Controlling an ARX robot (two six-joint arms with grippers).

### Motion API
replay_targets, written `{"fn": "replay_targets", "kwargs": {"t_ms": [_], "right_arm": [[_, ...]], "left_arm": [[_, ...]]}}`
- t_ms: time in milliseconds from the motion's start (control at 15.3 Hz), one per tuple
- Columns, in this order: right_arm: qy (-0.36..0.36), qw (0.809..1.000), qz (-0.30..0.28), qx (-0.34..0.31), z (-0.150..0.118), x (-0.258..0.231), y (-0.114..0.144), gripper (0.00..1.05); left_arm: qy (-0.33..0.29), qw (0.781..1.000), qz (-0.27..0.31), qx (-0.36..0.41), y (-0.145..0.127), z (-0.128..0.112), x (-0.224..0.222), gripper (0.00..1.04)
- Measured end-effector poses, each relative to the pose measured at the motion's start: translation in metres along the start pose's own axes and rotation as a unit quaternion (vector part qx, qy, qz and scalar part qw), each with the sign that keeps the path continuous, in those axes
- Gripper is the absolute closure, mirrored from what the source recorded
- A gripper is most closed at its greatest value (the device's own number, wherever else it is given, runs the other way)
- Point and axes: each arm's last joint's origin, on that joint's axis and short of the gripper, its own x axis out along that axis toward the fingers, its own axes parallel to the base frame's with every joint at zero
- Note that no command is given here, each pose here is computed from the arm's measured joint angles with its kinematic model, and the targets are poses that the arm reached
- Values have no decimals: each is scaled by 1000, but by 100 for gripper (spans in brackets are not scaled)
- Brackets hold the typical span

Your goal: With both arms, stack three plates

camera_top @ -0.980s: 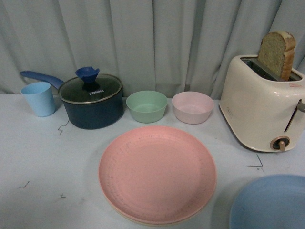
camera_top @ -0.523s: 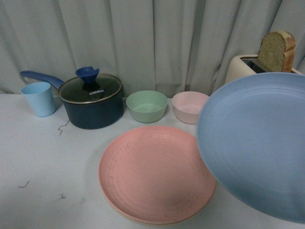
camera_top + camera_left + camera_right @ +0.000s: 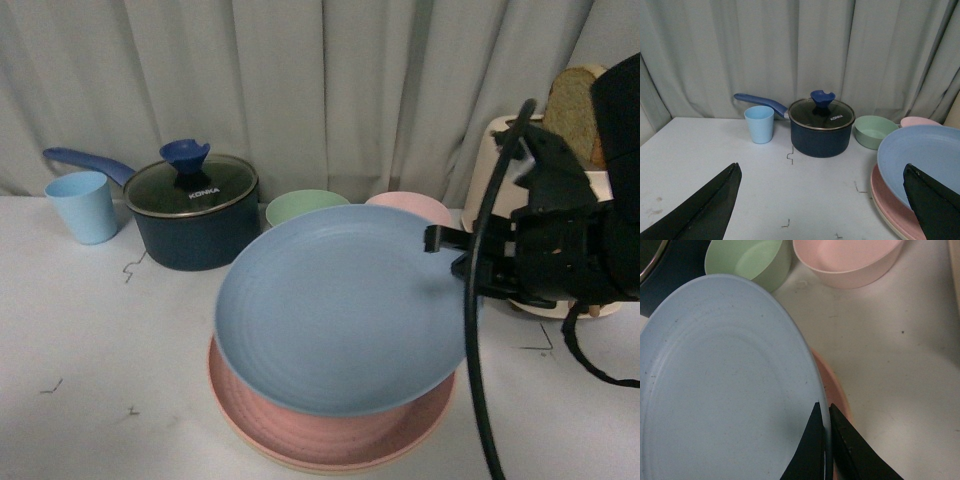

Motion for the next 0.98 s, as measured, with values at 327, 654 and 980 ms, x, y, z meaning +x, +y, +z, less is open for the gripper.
{"fn": "replay_targets", "kwargs": {"t_ms": [327, 654, 980], "right_arm": [[26, 999, -8, 18, -3, 25, 9, 102], [52, 998, -15, 26, -9, 29, 11, 102], [71, 997, -23, 23, -14, 28, 9, 102]], "left_arm": [[0, 1000, 0, 0, 0, 0, 0, 7], [0, 1000, 0, 0, 0, 0, 0, 7], [0, 1000, 0, 0, 0, 0, 0, 7]]}}
